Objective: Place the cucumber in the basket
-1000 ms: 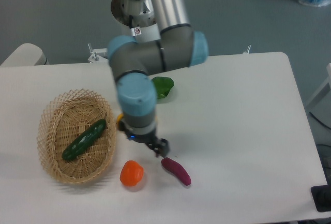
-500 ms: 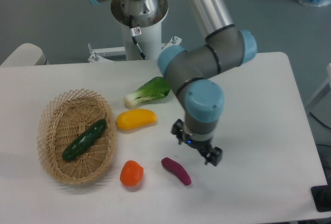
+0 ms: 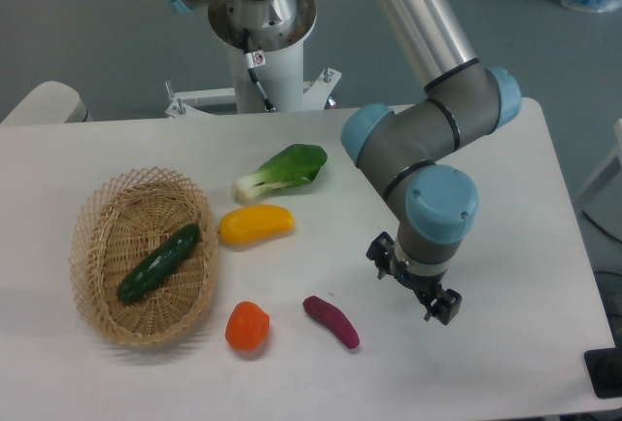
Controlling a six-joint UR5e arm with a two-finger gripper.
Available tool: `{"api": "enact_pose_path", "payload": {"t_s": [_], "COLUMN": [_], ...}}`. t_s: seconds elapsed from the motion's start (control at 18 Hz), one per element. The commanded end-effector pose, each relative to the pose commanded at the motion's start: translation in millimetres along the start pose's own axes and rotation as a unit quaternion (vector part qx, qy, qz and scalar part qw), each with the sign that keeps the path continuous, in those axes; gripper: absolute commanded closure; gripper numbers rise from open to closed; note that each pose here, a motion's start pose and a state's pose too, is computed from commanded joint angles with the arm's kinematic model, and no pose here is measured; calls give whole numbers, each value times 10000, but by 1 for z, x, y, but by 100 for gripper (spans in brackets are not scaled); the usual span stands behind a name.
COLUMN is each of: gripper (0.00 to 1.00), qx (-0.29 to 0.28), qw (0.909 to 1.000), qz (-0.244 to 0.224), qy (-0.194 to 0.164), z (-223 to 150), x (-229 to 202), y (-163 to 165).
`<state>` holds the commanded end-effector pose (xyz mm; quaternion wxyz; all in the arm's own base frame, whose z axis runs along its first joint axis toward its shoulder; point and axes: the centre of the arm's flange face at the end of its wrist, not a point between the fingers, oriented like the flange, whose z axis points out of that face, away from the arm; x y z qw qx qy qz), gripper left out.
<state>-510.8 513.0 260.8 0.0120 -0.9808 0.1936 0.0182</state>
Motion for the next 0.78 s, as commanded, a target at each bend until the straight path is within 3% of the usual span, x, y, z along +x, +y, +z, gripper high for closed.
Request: {"api": "enact_pose_path", "payload": {"t_s": [0.78], "gripper": [0], "qx": [-9], "qw": [10000], "qz": [0], "qy": [6], "z": [1], "x": [1], "y": [0]}}
